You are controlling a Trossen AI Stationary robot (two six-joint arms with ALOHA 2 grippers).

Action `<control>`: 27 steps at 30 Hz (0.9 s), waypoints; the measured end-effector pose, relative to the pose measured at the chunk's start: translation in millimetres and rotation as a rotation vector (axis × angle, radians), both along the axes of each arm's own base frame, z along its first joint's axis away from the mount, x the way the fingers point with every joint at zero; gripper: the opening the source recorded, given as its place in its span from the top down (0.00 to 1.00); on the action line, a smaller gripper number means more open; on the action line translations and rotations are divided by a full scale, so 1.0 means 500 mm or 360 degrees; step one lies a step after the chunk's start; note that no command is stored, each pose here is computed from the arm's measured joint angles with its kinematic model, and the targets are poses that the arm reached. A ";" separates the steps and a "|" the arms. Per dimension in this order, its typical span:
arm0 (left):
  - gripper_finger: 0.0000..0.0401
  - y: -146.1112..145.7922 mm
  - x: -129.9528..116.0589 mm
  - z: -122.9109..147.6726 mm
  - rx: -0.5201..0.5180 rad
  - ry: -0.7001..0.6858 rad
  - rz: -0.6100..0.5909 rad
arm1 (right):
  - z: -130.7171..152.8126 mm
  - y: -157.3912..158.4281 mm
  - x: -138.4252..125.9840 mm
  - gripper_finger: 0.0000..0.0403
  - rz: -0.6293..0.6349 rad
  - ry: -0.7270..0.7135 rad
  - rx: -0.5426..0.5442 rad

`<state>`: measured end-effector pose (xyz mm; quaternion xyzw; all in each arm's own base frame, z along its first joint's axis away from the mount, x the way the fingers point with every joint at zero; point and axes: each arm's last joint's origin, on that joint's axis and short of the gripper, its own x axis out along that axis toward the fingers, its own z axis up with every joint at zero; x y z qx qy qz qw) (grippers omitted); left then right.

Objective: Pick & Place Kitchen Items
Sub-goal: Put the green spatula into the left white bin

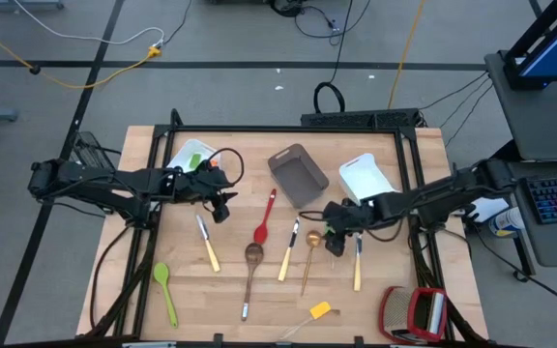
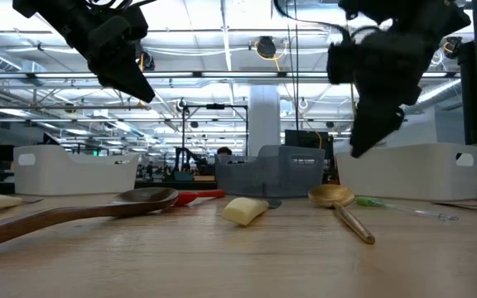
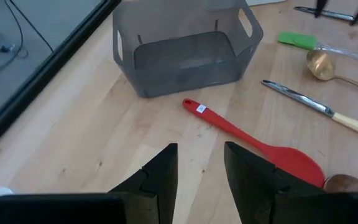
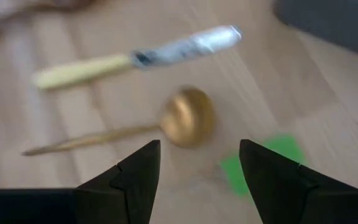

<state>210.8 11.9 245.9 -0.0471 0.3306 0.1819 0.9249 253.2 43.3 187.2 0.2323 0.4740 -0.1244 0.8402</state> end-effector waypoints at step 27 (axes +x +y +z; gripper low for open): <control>0.66 0.002 0.000 0.000 0.0055 0.0021 -0.0043 | -0.103 -0.057 0.015 0.51 -0.0424 0.0420 0.0049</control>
